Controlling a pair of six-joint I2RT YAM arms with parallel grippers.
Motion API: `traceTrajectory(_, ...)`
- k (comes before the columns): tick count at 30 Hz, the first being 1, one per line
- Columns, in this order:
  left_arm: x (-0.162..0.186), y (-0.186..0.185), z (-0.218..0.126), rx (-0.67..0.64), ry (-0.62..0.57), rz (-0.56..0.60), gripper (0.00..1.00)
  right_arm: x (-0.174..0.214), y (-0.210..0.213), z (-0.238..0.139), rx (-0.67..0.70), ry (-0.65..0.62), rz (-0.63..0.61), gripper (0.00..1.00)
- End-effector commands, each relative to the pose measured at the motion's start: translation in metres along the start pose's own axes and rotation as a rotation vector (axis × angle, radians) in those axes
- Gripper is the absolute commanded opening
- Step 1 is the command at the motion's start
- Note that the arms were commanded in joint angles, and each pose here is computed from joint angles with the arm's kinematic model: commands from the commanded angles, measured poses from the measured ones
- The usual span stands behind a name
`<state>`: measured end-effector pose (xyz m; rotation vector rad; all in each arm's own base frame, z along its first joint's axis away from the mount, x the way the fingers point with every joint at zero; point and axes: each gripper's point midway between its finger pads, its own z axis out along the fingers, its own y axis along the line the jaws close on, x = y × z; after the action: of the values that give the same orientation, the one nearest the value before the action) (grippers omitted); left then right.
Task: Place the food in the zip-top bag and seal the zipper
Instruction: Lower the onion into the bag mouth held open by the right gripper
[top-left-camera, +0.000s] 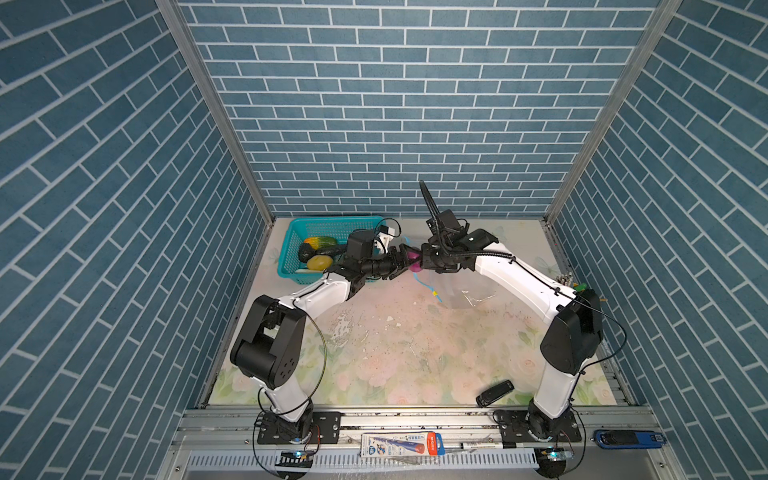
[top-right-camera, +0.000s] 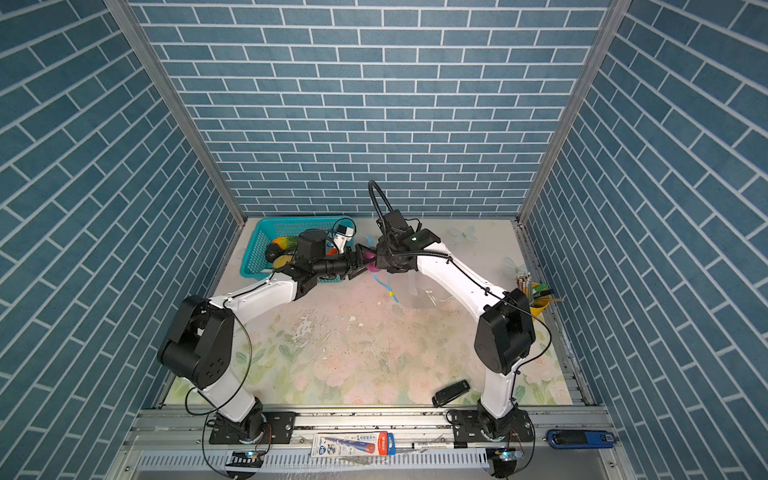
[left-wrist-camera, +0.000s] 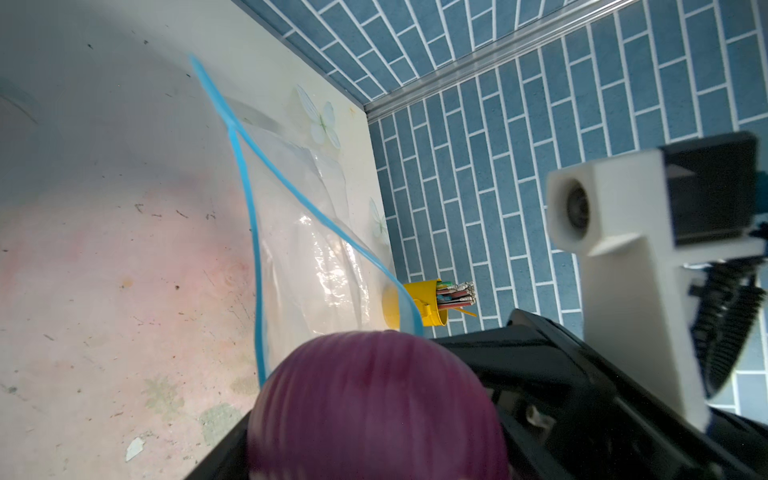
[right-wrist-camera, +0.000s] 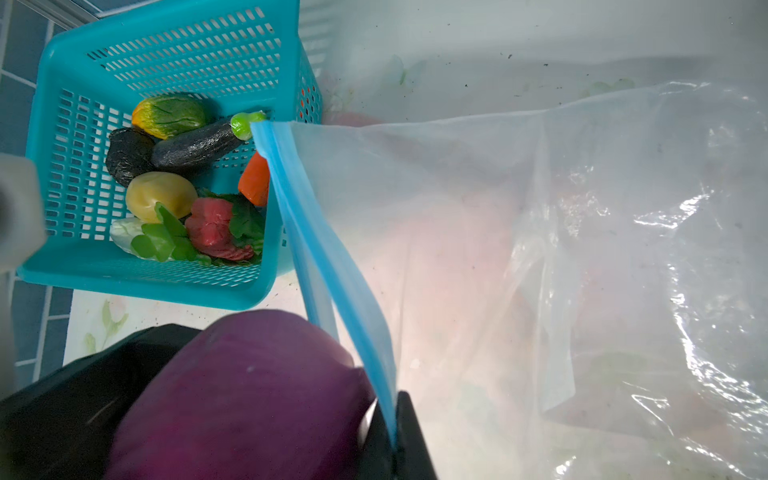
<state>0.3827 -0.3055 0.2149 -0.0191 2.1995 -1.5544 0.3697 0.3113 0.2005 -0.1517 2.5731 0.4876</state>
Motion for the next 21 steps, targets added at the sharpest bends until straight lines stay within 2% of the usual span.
traceTrajectory(1,-0.002,-0.029,-0.01,0.091,-0.025,0.052,0.57,-0.002,0.002,-0.014,-0.031,-0.02,0.046,0.0)
traceTrajectory(9,0.003,-0.027,-0.006,0.111,-0.017,0.039,0.57,-0.005,0.005,-0.016,-0.058,-0.027,0.061,0.0)
traceTrajectory(21,0.015,0.009,0.004,0.04,0.012,0.001,0.57,-0.008,0.008,-0.025,-0.086,-0.04,0.075,0.0)
